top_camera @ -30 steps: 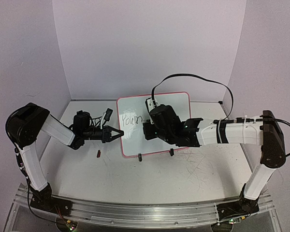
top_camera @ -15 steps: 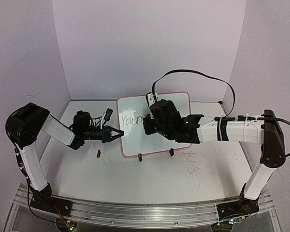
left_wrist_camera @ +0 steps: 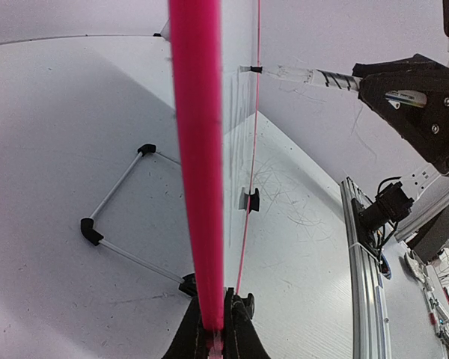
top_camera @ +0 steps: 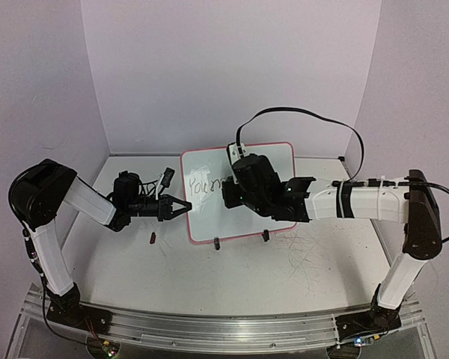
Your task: Write a sentence on the whiteboard
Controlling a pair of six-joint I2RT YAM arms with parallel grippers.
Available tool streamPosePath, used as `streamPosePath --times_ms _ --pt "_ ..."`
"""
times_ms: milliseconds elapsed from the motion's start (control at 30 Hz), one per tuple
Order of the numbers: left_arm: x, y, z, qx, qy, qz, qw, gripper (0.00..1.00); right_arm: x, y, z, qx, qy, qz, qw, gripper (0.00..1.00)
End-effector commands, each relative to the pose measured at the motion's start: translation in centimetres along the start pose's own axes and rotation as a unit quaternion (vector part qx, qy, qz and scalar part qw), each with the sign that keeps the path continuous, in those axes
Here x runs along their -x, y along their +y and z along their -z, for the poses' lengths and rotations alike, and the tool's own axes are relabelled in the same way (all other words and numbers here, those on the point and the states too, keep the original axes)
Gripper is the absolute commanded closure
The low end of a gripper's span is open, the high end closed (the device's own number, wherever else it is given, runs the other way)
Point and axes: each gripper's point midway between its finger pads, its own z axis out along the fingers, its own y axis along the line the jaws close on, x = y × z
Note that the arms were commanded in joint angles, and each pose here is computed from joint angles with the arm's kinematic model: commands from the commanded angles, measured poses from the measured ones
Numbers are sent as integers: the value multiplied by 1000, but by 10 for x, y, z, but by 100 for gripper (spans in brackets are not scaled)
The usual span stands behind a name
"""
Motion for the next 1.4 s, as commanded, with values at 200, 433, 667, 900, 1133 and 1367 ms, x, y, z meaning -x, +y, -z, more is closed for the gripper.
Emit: streamPosePath --times_ms 200,433,667,900,1133,1367 --pt "8 7 -1 26 -6 -21 999 100 -15 -5 6 1 22 -10 1000 100" --pt "8 6 -2 26 -6 -21 999 100 -29 -2 7 5 38 -13 999 100" --pt "8 7 -2 26 -5 -20 999 100 -22 -4 10 0 31 -14 999 100" --pt "7 8 -2 26 -4 -18 999 100 11 -4 22 11 -7 -31 999 100" --pt "8 7 -1 26 -5 -21 999 100 9 -16 20 6 -8 -41 999 100" --pt "9 6 -1 27 -6 -22 999 100 4 -16 11 2 -1 -37 999 100"
